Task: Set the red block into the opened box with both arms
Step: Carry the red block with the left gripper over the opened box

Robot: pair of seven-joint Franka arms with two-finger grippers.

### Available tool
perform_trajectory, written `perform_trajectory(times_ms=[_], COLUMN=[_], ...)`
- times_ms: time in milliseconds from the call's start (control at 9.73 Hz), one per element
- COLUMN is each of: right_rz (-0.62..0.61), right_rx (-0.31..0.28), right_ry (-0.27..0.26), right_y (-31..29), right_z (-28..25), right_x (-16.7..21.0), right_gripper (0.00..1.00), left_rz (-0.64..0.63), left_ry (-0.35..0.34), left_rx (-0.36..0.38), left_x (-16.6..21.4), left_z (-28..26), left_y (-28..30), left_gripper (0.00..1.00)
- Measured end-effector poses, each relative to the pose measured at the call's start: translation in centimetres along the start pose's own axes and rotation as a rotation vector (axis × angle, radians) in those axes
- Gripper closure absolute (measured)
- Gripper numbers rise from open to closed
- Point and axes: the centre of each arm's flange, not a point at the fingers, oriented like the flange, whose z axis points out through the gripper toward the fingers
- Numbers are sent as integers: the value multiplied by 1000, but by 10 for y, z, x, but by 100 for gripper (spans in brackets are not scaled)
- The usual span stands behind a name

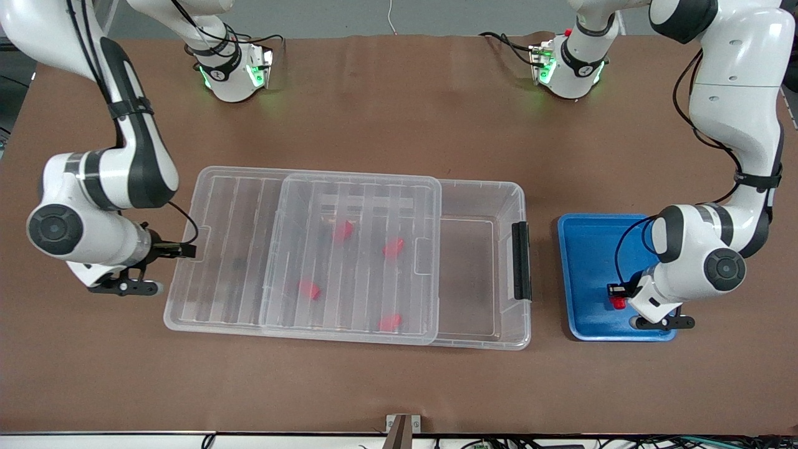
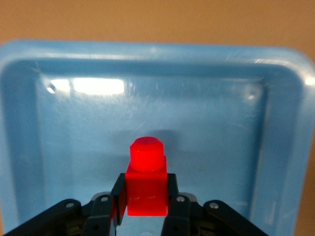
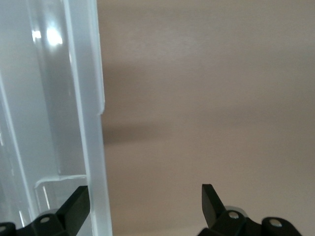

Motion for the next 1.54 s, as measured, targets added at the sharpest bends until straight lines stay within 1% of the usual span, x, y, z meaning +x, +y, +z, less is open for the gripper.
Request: perform_trajectory(times_ms=[103,206,308,411,514,617,720,822,1028,1131,1234,1336,1542], right_rz=[6,7,13,25,43,63,82,101,140,132,123,116,105], right_rx=[2,3,3,4,17,43,66,93,157,171,176,178,177], right_ry=[8,28,49,72,100,131,155,159,155,158,152,149,148], right_y=[5,4,6,11,19,29,41,53,87,105,120,126,124], right_z=[-5,-19,-47,-90,-140,-187,-225,-253,-287,-290,-285,-276,-259], right_x=[0,1,1,-5,-19,-41,-68,-97,-143,-159,-168,-169,-161], right_gripper=[0,0,0,0,0,0,0,0,0,0,0,0,0], left_rz=[14,23,23,10,-14,-37,-58,-60,-16,4,29,53,92], left_ry=[-3,-7,-8,-11,-5,7,8,-2,-4,8,18,24,35], left_rx=[3,11,24,39,48,50,54,60,48,36,41,47,34], left_x=[-1,-7,-18,-34,-51,-68,-86,-100,-107,-104,-103,-104,-101], left_z=[-35,-79,-122,-155,-177,-187,-183,-168,-124,-97,-69,-43,-6], left_y=[13,37,74,121,176,232,281,319,370,383,392,400,406], left_gripper=[65,65,65,65,65,65,65,65,65,65,65,65,65])
